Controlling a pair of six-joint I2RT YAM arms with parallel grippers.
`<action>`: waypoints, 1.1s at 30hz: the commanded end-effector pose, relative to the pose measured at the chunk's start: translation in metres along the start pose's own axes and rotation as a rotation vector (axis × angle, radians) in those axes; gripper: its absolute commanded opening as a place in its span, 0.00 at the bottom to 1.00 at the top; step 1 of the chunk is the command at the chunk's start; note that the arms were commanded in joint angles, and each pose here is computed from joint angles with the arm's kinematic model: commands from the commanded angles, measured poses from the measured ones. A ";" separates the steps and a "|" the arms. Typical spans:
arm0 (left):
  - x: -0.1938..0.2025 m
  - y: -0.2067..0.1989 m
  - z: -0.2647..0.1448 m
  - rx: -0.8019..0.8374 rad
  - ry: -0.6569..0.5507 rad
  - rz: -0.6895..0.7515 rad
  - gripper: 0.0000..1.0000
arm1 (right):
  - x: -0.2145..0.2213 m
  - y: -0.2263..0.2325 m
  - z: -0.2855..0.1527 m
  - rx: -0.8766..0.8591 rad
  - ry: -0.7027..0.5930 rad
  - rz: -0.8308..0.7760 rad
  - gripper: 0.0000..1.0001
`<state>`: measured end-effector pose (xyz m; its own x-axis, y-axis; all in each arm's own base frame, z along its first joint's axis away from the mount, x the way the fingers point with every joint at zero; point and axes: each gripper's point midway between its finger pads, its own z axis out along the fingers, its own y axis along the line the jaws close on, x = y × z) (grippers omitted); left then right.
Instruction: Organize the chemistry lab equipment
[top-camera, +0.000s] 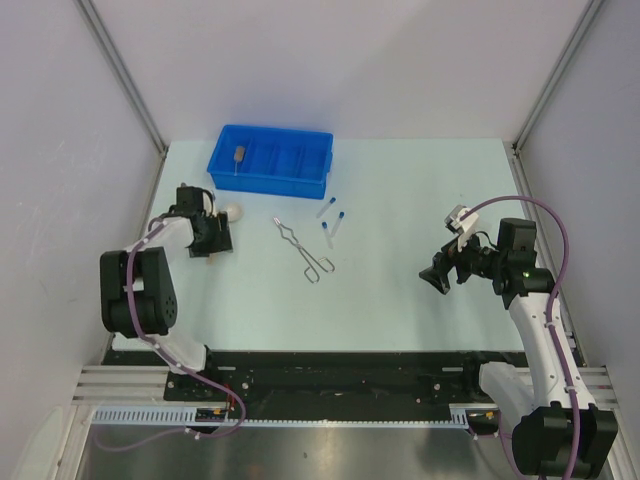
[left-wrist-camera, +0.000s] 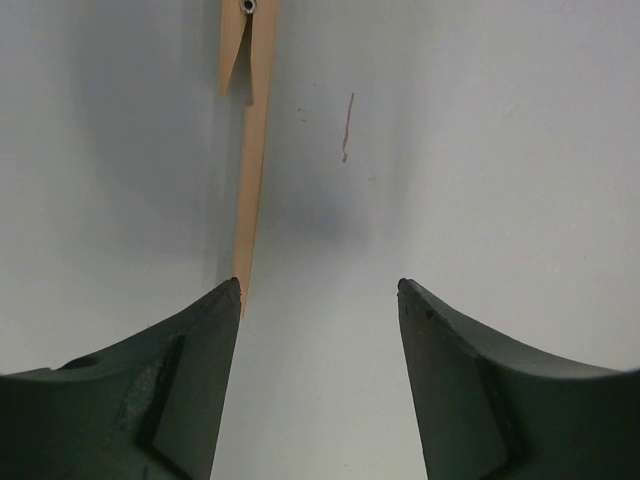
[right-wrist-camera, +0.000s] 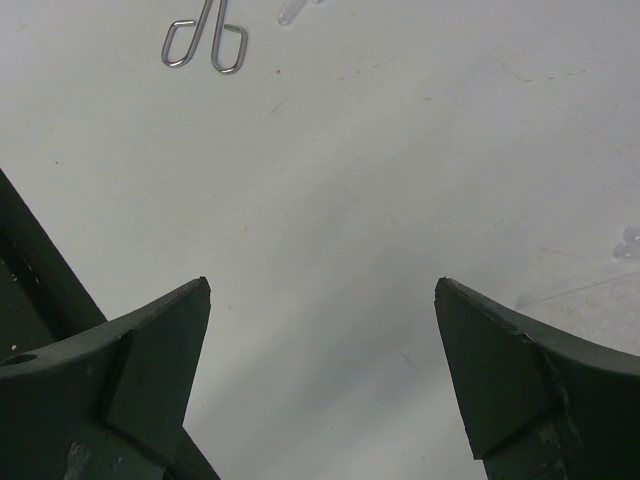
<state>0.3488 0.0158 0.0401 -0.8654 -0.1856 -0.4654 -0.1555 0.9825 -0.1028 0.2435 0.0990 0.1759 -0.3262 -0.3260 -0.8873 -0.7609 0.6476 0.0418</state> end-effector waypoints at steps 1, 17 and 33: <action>-0.012 0.010 0.005 -0.056 0.003 0.013 0.68 | -0.006 0.005 -0.002 -0.017 -0.023 -0.030 1.00; -0.025 0.018 0.016 -0.100 0.031 0.040 0.59 | -0.005 0.004 -0.003 -0.013 -0.022 -0.027 1.00; -0.012 0.026 0.027 -0.139 0.073 0.049 0.21 | -0.005 0.004 -0.004 -0.010 -0.023 -0.027 1.00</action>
<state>0.3712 0.0396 0.0170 -0.9018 -0.1706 -0.3970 -0.1945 0.9807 0.0205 0.2428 0.0980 0.1772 -0.3237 -0.3235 -0.8892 -0.7587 0.6503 0.0396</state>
